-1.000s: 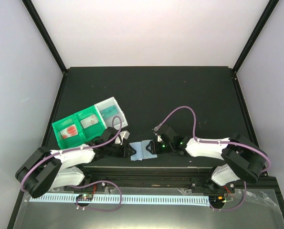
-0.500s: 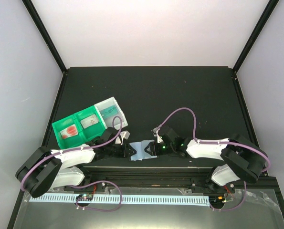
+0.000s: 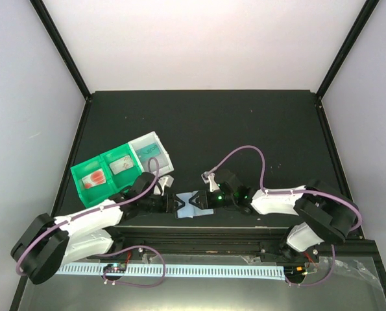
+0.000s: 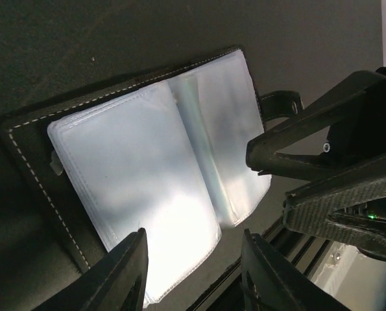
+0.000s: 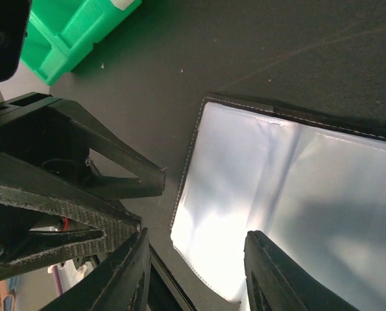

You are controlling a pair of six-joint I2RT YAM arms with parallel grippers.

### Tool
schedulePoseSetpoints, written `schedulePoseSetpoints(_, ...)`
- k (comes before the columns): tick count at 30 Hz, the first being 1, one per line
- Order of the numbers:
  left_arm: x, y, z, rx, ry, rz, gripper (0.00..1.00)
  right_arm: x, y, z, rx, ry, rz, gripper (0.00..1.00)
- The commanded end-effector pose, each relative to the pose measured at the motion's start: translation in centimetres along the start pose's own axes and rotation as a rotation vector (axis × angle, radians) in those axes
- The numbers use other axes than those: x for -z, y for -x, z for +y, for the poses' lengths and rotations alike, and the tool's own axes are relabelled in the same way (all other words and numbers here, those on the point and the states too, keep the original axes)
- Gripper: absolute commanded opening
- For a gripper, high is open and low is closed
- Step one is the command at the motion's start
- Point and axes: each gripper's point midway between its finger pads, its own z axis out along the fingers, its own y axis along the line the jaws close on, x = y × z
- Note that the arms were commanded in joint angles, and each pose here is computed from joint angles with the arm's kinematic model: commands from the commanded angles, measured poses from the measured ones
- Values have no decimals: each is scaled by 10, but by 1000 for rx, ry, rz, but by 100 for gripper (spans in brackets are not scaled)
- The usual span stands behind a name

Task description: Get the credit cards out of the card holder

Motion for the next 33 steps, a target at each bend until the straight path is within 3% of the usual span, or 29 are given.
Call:
schedulePoseSetpoints(1, 14, 14, -8, 6, 46, -51, 43, -6, 1, 13, 0, 70, 3, 40)
schedulePoseSetpoints(6, 21, 18, 0, 4, 102, -91, 47, 4, 7, -8, 17, -81, -33, 41)
schedulePoseSetpoints(9, 14, 10, 12, 17, 131, -58, 47, 15, 5, -34, 22, -226, -40, 43)
schedulePoseSetpoints(13, 2, 2, 18, 24, 121, -10, 47, 27, 6, -46, 21, -297, -67, 44)
schedulePoseSetpoints(33, -12, 1, 23, 15, 122, 27, 42, 13, 4, -38, 9, -224, -36, 45)
